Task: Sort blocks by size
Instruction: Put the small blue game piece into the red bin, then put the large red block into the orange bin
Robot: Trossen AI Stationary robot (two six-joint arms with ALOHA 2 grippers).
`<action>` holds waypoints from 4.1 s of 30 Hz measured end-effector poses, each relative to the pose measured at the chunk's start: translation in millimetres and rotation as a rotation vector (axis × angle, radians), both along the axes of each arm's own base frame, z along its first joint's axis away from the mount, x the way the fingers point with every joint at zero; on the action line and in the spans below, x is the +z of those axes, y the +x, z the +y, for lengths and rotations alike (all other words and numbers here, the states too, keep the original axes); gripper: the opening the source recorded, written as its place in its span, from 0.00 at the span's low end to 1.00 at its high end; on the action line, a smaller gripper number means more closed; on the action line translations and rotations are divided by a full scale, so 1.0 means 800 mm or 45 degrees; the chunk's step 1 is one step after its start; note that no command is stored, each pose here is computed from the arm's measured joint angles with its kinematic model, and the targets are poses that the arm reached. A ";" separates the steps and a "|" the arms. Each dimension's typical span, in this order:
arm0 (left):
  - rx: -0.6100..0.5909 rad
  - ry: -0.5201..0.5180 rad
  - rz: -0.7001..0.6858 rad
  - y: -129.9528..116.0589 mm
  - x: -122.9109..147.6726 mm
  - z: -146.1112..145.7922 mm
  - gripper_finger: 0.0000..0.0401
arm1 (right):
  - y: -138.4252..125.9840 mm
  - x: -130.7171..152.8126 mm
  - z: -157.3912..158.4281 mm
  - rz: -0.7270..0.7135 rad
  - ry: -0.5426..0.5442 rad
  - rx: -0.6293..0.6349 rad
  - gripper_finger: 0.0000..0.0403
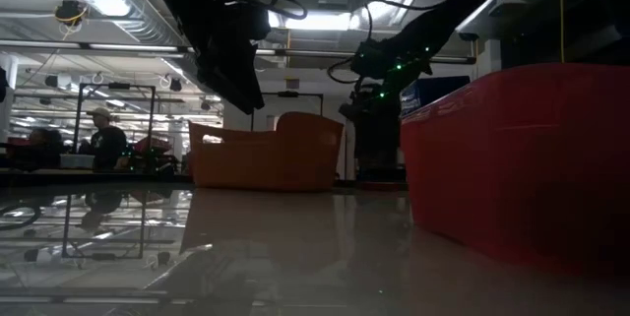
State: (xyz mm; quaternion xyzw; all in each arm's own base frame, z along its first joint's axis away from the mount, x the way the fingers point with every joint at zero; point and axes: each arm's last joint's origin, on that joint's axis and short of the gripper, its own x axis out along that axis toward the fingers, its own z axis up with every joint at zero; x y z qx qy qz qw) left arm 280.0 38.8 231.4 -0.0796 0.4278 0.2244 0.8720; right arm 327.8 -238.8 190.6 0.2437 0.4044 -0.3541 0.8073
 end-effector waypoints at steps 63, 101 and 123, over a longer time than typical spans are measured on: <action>0.000 0.001 -0.004 0.000 0.000 0.000 0.61 | -0.056 0.142 0.214 0.067 0.435 0.632 0.25; 0.027 -0.016 -0.038 0.002 0.001 0.000 0.61 | -0.049 0.118 0.444 0.235 0.233 1.198 0.34; 0.029 -0.018 -0.042 0.002 0.001 0.000 0.61 | -0.023 0.092 0.142 0.199 -0.168 0.473 0.34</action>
